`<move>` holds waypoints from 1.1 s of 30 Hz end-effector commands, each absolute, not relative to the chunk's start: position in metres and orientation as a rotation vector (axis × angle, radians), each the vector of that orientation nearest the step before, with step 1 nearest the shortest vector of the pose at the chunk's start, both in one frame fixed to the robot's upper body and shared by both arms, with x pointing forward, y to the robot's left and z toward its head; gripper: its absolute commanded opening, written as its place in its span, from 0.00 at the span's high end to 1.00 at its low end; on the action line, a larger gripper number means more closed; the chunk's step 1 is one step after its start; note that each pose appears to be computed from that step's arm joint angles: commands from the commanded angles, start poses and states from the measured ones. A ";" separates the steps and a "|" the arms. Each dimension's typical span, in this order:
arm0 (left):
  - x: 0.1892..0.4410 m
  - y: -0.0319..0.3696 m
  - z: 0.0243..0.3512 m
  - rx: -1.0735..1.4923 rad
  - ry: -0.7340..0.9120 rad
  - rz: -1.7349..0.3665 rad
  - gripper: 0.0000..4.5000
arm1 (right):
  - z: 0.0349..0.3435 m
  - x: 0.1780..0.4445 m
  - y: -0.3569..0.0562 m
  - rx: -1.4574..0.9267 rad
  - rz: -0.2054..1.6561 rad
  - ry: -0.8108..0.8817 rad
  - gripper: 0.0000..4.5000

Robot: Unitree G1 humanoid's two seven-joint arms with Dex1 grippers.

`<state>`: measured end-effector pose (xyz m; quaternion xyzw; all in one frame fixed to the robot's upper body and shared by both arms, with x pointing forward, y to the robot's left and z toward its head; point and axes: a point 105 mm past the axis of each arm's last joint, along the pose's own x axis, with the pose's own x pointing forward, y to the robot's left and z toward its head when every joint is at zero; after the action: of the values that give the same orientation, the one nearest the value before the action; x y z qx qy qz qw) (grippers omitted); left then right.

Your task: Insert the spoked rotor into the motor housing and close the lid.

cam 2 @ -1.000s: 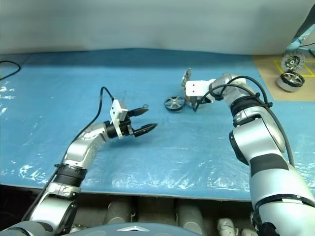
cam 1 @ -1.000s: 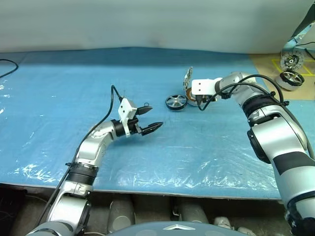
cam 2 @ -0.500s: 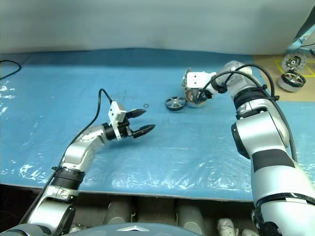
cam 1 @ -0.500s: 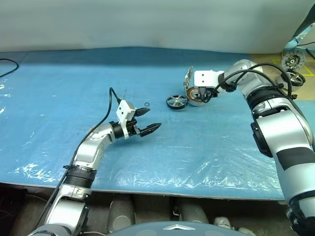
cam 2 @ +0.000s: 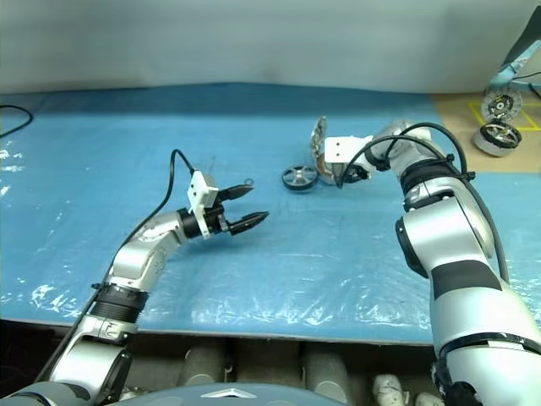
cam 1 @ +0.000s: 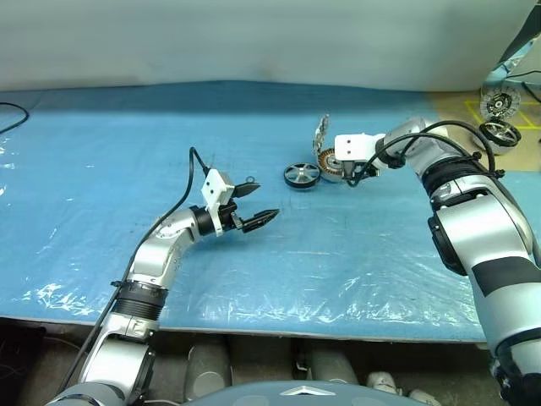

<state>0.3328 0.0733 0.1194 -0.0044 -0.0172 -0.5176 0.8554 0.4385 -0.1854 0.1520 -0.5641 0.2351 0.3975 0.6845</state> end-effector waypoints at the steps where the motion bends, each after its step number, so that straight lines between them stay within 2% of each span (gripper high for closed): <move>1: 0.332 0.074 0.127 0.001 -0.073 -1.086 0.00 | 0.157 0.442 -0.184 -1.270 0.859 0.506 0.42; 13: 0.331 0.074 0.124 0.001 -0.066 -1.076 0.00 | 0.137 0.444 -0.175 -1.295 0.850 0.515 0.42; 20: 0.331 0.074 0.123 -0.002 -0.064 -1.072 0.00 | 0.124 0.442 -0.183 -1.330 0.828 0.565 0.42; 24: 0.331 0.074 0.123 -0.004 -0.066 -1.068 0.00 | 0.115 0.435 -0.190 -1.323 0.875 0.621 0.56; 33: 0.330 0.073 0.123 -0.004 -0.068 -1.066 0.00 | 0.126 0.430 -0.204 -1.201 0.869 0.640 0.56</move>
<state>0.3314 0.0746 0.1115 -0.0121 -0.0081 -0.5060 0.8624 0.4361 -0.1906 0.1304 -0.5619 0.2629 0.3871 0.6821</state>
